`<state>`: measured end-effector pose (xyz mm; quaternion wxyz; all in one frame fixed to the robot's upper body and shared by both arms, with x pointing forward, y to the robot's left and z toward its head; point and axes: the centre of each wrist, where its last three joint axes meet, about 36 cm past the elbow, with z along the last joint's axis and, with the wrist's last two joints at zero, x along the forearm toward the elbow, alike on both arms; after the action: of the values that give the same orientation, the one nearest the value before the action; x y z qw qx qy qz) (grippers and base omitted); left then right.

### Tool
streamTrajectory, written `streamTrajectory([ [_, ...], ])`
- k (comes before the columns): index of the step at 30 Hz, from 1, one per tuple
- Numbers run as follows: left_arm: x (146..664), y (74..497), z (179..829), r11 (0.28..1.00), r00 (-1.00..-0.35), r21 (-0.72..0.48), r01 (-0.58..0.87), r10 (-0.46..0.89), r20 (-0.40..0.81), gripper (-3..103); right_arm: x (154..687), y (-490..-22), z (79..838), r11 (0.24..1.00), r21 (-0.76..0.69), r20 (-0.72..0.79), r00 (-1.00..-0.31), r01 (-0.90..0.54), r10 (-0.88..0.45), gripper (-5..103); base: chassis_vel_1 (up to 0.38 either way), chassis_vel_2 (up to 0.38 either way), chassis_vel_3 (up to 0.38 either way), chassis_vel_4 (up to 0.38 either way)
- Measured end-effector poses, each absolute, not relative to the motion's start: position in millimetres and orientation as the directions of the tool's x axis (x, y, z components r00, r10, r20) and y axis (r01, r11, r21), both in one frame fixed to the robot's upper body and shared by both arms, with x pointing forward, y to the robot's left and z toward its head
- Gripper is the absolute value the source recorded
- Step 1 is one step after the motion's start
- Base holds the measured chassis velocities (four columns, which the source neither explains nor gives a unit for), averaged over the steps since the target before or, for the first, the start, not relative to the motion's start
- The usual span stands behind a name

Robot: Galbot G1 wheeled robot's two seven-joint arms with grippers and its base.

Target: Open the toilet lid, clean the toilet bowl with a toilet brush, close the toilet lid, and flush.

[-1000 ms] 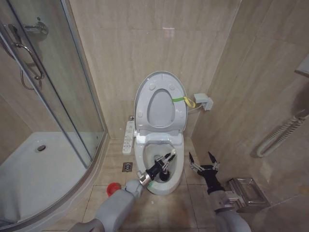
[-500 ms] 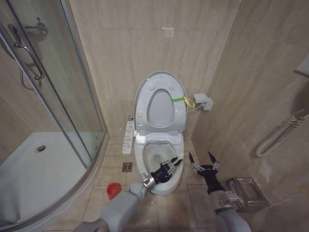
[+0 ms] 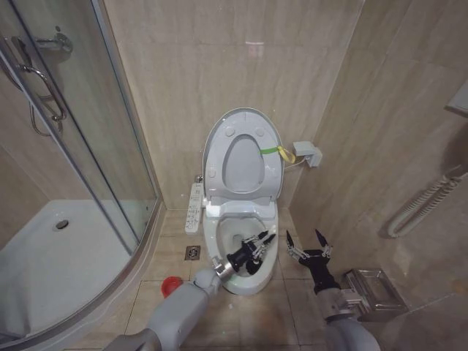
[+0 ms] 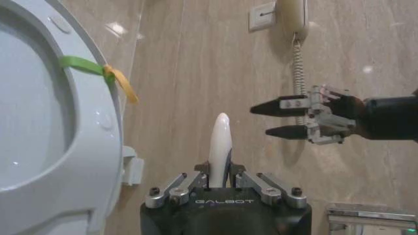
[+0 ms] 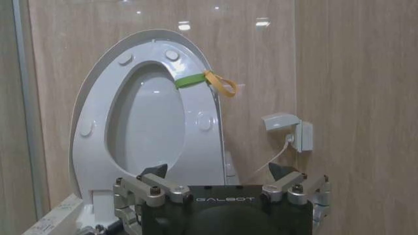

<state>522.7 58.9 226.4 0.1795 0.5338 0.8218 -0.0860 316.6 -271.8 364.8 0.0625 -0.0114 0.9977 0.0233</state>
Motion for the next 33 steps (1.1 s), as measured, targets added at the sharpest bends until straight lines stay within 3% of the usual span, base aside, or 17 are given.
streamTrajectory([
  [7,523.5,75.7,201.5,0.438,-0.407,0.031,0.898,0.858,-0.313,19,316.6,-271.8,364.8,0.999,0.045,-0.125,-0.992,-0.025,-0.02,100,0.0,0.0,0.0,0.0],
  [11,541.4,115.1,196.0,0.486,-0.455,0.072,0.871,0.854,-0.252,19,316.5,-271.8,364.8,0.999,0.045,-0.125,-0.992,-0.025,-0.02,100,0.0,0.0,0.0,0.0],
  [23,546.6,111.3,223.0,0.499,-0.442,0.096,0.862,0.83,-0.341,18,316.6,-271.8,364.8,0.999,0.045,-0.125,-0.992,-0.025,-0.02,100,0.0,0.0,0.0,0.0],
  [33,562.1,132.2,222.4,0.606,-0.552,0.104,0.789,0.773,-0.313,18,316.5,-271.8,364.8,0.999,0.045,-0.125,-0.992,-0.026,-0.02,100,0.0,0.0,0.0,0.0],
])
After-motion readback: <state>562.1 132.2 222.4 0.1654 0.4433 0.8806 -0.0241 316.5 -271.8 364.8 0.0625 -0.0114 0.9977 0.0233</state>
